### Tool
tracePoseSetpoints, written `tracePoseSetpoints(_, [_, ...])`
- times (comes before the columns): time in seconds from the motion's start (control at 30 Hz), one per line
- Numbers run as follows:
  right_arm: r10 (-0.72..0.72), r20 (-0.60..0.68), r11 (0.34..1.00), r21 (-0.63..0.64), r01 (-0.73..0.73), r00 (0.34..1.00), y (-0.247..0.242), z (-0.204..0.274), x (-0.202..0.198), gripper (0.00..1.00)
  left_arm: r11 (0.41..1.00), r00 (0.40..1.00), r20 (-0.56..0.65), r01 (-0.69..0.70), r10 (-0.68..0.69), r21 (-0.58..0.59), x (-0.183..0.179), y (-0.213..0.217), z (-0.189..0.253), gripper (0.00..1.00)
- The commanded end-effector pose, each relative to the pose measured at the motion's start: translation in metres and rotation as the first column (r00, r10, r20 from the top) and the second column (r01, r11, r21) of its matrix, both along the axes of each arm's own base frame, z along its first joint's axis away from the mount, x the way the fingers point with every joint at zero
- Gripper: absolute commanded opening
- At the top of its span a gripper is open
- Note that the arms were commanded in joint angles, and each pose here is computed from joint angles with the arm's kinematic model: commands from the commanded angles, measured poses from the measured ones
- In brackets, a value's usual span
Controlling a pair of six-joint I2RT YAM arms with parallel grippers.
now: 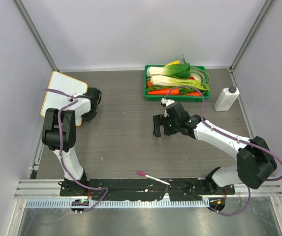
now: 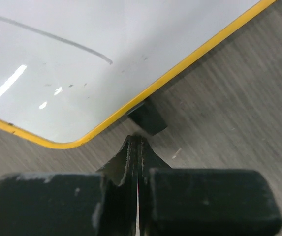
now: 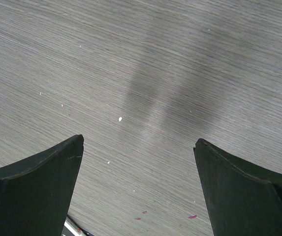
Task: Write a sentence on the whiteboard
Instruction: Move the whiteboard stand to the center of the board.
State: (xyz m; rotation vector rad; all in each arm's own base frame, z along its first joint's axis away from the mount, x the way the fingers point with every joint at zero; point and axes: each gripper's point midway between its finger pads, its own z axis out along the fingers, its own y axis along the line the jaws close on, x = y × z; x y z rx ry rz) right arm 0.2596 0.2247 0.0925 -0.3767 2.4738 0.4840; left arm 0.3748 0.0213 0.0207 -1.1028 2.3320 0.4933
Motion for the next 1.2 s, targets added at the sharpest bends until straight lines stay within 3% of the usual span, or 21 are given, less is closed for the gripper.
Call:
tracePoseSetpoints(0.0, [-0.001, 0.046, 1.000, 0.015, 0.001, 0.999, 0.002, 0.010, 0.008, 0.99, 1.000, 1.000, -0.005, -0.007, 0.007, 0.015, -0.020, 0.007, 0.000, 0.01])
tracePoseSetpoints(0.17, [0.002, 0.041, 1.000, 0.012, -0.003, 0.999, 0.003, 0.009, 0.010, 0.99, 1.000, 1.000, 0.024, 0.007, -0.007, -0.024, -0.017, 0.001, -0.002, 0.38])
tracePoseSetpoints(0.27, [0.002, 0.043, 1.000, 0.011, -0.003, 0.999, 0.004, 0.009, 0.011, 0.99, 0.999, 0.999, 0.046, 0.016, -0.014, -0.033, -0.006, -0.002, 0.000, 0.49])
tracePoseSetpoints(0.4, [-0.002, 0.042, 1.000, 0.006, 0.001, 0.999, 0.003, 0.008, 0.012, 0.99, 0.999, 0.999, 0.037, 0.003, -0.001, -0.034, 0.007, -0.004, -0.003, 0.52])
tracePoseSetpoints(0.6, [0.000, 0.039, 1.000, 0.002, 0.000, 0.999, 0.002, 0.006, 0.013, 0.99, 0.999, 0.999, 0.028, -0.043, 0.043, -0.003, 0.020, 0.002, -0.001, 0.46])
tracePoseSetpoints(0.93, [0.006, 0.025, 1.000, -0.002, -0.006, 1.000, 0.003, 0.002, 0.012, 0.99, 0.995, 0.995, 0.018, -0.095, 0.094, 0.040, 0.003, 0.017, 0.001, 0.41])
tracePoseSetpoints(1.17, [0.014, 0.013, 1.000, 0.001, -0.014, 1.000, 0.005, -0.002, 0.012, 0.99, 0.994, 0.994, 0.012, -0.108, 0.107, 0.029, -0.012, 0.031, 0.002, 0.49])
